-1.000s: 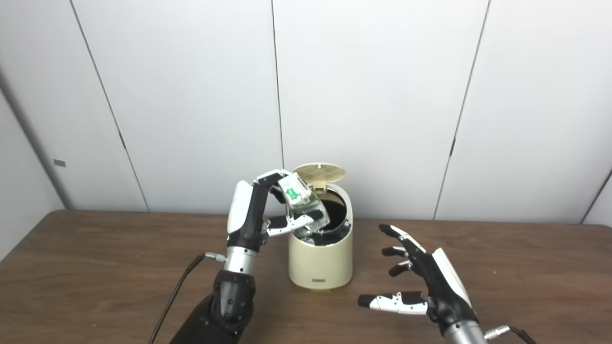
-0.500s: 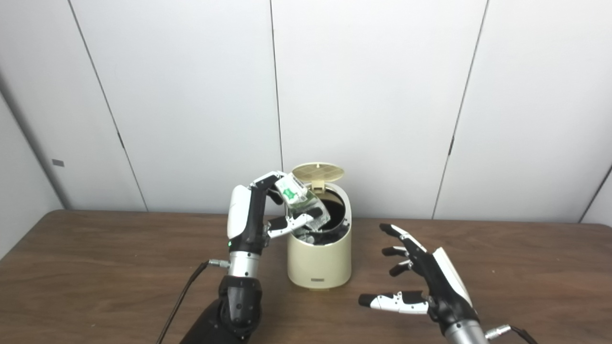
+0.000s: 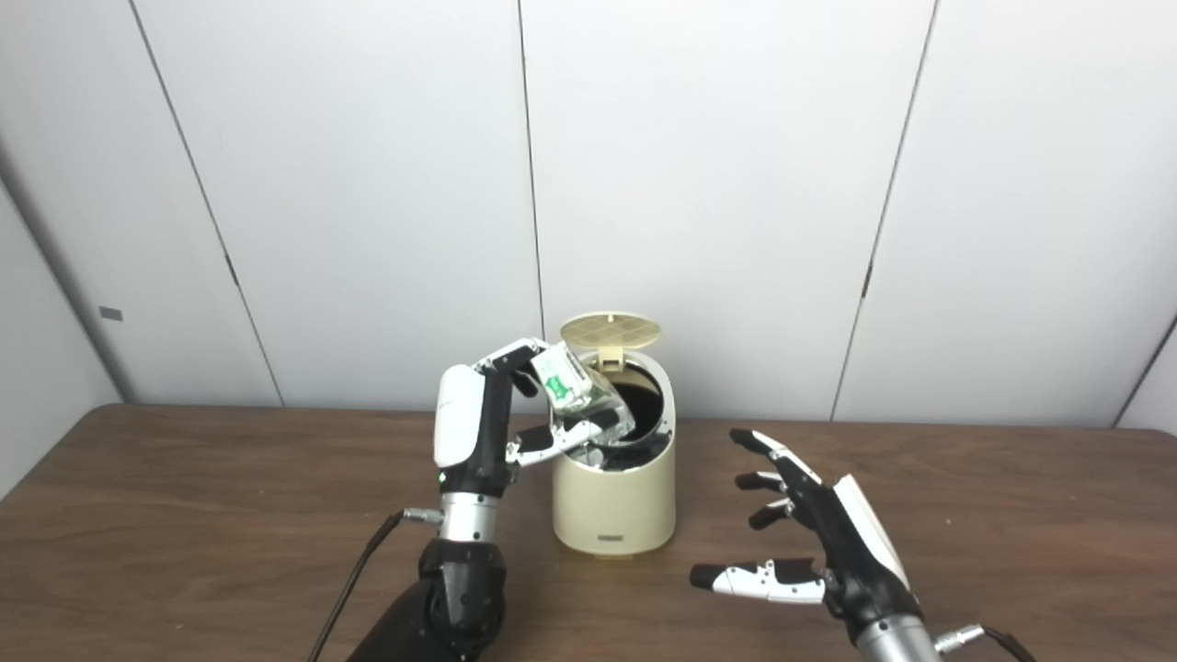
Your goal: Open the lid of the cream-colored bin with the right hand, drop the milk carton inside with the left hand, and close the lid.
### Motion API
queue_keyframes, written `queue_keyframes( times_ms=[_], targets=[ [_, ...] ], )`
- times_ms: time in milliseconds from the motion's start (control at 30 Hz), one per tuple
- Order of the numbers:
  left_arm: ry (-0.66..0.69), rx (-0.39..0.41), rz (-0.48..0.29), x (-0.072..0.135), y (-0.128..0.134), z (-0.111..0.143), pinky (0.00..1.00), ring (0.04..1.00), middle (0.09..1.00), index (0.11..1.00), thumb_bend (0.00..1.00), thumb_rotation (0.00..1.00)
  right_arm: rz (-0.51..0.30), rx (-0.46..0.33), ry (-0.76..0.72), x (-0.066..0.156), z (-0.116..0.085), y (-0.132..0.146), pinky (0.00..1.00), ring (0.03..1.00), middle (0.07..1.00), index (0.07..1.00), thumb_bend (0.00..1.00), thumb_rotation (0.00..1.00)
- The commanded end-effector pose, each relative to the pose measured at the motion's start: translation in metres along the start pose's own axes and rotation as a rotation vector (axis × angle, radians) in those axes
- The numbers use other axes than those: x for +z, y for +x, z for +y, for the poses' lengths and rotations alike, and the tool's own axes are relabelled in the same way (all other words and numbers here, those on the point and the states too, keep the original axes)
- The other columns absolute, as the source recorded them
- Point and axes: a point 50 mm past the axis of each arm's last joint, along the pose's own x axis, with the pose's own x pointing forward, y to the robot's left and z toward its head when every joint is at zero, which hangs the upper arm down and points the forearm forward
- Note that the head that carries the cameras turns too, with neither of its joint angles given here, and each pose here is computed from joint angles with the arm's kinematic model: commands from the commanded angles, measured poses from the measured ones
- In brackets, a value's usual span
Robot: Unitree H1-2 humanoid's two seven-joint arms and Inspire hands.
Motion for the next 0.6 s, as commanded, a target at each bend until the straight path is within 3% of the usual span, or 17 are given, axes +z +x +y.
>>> queue_keyframes(
  times_ms=[0,367,533,567],
  targets=[
    [0.019,0.014,-0.048,0.0075,0.0151,0.0008,0.41,0.460,0.490,0.484,0.52,0.00,-0.070,-0.025,-0.003,0.0144,-0.0093,0.0042,0.56,0.762,0.901,0.855,0.78,0.24],
    [0.110,-0.024,-0.130,0.0075,0.0094,0.0004,0.45,0.517,0.495,0.485,0.52,0.00,-0.074,-0.023,0.006,0.0137,-0.0090,0.0031,0.55,0.759,0.902,0.853,0.78,0.22],
    [0.086,-0.032,-0.141,0.0089,0.0104,0.0019,0.40,0.493,0.474,0.511,0.52,0.00,-0.077,-0.026,0.008,0.0117,-0.0084,0.0040,0.56,0.760,0.896,0.849,0.79,0.23],
    [0.076,-0.035,-0.144,0.0091,0.0105,0.0023,0.41,0.500,0.485,0.608,0.54,0.00,-0.077,-0.026,0.010,0.0121,-0.0081,0.0040,0.56,0.759,0.895,0.848,0.78,0.23]
  ],
)
